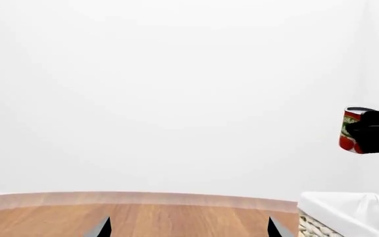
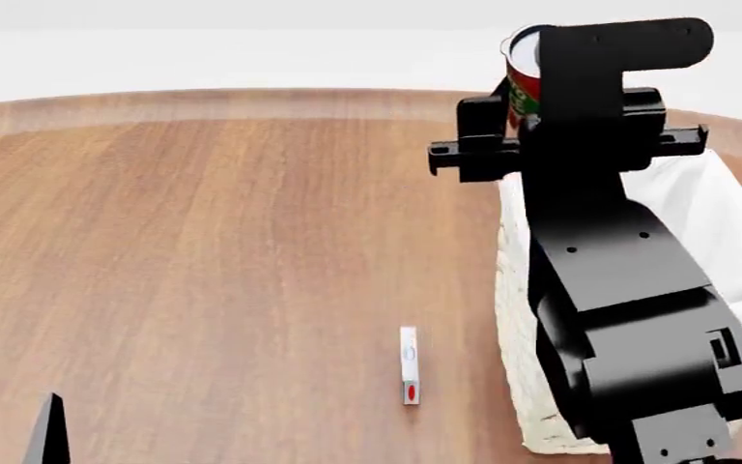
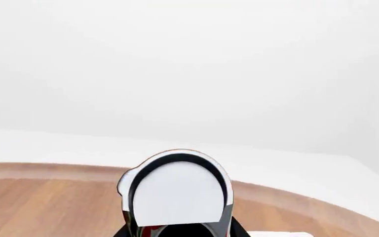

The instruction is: Pick up the tomato sauce, and put it in the basket.

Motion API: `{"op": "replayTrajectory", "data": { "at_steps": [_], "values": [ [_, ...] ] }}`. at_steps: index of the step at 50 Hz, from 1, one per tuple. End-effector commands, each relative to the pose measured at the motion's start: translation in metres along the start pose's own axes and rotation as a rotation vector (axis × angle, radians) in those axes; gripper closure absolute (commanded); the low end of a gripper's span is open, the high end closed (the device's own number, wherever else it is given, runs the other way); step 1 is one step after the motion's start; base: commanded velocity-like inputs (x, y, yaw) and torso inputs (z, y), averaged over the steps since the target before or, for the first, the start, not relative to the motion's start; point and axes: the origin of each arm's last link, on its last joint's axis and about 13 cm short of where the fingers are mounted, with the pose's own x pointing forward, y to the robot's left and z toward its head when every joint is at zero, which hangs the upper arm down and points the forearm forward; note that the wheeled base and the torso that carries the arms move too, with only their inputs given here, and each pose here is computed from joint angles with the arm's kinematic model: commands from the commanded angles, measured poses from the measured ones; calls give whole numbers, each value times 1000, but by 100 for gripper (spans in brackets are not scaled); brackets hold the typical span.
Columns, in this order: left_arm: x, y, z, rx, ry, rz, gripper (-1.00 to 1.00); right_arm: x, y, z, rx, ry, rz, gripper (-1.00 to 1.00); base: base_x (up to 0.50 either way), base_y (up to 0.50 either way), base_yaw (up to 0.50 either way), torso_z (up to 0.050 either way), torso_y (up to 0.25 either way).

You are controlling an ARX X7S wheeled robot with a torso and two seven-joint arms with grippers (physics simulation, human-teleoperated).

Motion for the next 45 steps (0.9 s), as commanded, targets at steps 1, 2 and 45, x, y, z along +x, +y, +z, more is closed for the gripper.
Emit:
{"op": "replayTrajectory", "data": {
  "at_steps": [1,2,45],
  "values": [
    [-1,0,1,0,0,1,-100,11,-23,-1,2,31,-86,100,0,0,0,0,0],
    [-1,0,1,1,0,0,-100,11,-24,-1,4,34,-89,100,0,0,0,0,0],
    [-2,1,-7,13,15,2,-100,39,-50,-31,0,332,-176,100,0,0,0,0,0]
  ]
}}
